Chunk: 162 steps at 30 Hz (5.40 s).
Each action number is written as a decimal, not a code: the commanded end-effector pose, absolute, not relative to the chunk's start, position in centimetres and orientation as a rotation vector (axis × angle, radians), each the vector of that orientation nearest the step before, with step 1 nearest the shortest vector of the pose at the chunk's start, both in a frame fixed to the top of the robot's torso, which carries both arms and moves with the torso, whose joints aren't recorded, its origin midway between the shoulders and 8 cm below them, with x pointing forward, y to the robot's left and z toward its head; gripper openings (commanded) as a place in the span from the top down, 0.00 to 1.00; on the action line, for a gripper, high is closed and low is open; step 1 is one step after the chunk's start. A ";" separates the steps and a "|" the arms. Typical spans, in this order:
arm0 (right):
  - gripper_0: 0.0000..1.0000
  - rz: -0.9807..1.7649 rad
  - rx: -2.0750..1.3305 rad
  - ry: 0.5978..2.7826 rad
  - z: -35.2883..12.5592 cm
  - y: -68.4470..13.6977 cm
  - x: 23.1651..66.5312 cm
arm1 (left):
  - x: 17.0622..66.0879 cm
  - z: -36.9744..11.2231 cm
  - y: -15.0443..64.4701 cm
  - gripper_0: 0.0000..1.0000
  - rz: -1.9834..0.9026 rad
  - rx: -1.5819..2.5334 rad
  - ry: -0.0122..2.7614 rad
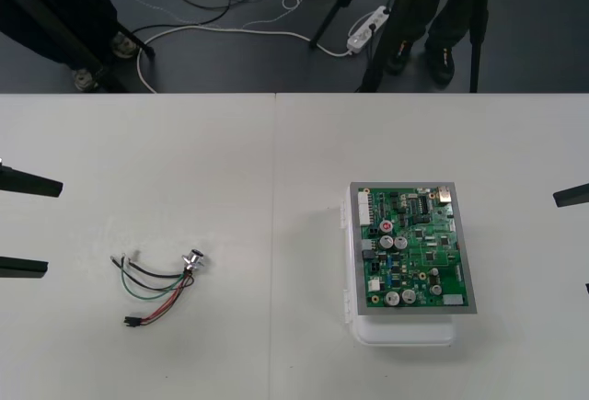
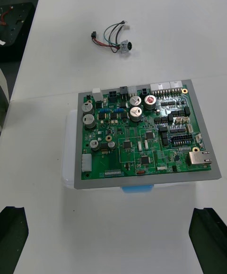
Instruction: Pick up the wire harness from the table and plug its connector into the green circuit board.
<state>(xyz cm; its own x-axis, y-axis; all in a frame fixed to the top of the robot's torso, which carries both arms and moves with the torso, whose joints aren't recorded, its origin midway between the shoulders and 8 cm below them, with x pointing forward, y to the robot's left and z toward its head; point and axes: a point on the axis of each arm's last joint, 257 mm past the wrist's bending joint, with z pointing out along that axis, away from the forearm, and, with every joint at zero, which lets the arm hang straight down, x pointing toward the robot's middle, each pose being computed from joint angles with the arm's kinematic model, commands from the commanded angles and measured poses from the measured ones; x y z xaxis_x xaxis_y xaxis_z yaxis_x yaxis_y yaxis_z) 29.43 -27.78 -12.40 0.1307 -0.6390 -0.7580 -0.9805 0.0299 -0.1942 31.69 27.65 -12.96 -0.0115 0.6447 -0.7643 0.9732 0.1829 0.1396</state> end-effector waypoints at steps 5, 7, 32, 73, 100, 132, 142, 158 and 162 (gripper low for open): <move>0.00 0.588 -1.662 1.574 -10.6 -27.4 29.9 | 30.7 -12.8 29.2 0.00 -0.546 1.590 1.758; 0.00 0.588 -1.662 1.574 -10.6 -27.4 29.9 | 30.7 -12.8 29.2 0.00 -0.546 1.590 1.758; 0.00 0.588 -1.662 1.574 -10.6 -27.4 29.9 | 31.8 -15.2 30.4 0.00 -0.564 1.582 1.768; 0.00 0.805 -1.493 1.352 -11.4 -23.7 28.6 | 40.3 -18.4 28.5 0.00 0.243 2.496 0.576; 0.00 0.848 -1.360 1.087 -17.2 -23.7 29.7 | 40.1 -14.6 22.2 0.00 0.745 2.458 -0.793; 0.00 0.897 -1.298 0.937 -18.7 -22.5 31.1 | 41.1 -24.6 22.3 0.00 0.721 2.457 -0.741; 0.00 0.891 -1.273 0.931 -18.3 -22.4 32.6 | 41.2 -27.0 20.4 0.00 0.805 2.399 -0.830; 0.00 0.891 -1.250 0.948 -18.0 -22.6 33.4 | 42.3 -30.4 19.5 0.00 0.896 2.404 -0.897; 0.00 0.887 -1.254 0.953 -18.0 -22.9 33.4 | 42.3 -30.9 18.8 0.00 0.912 2.394 -0.919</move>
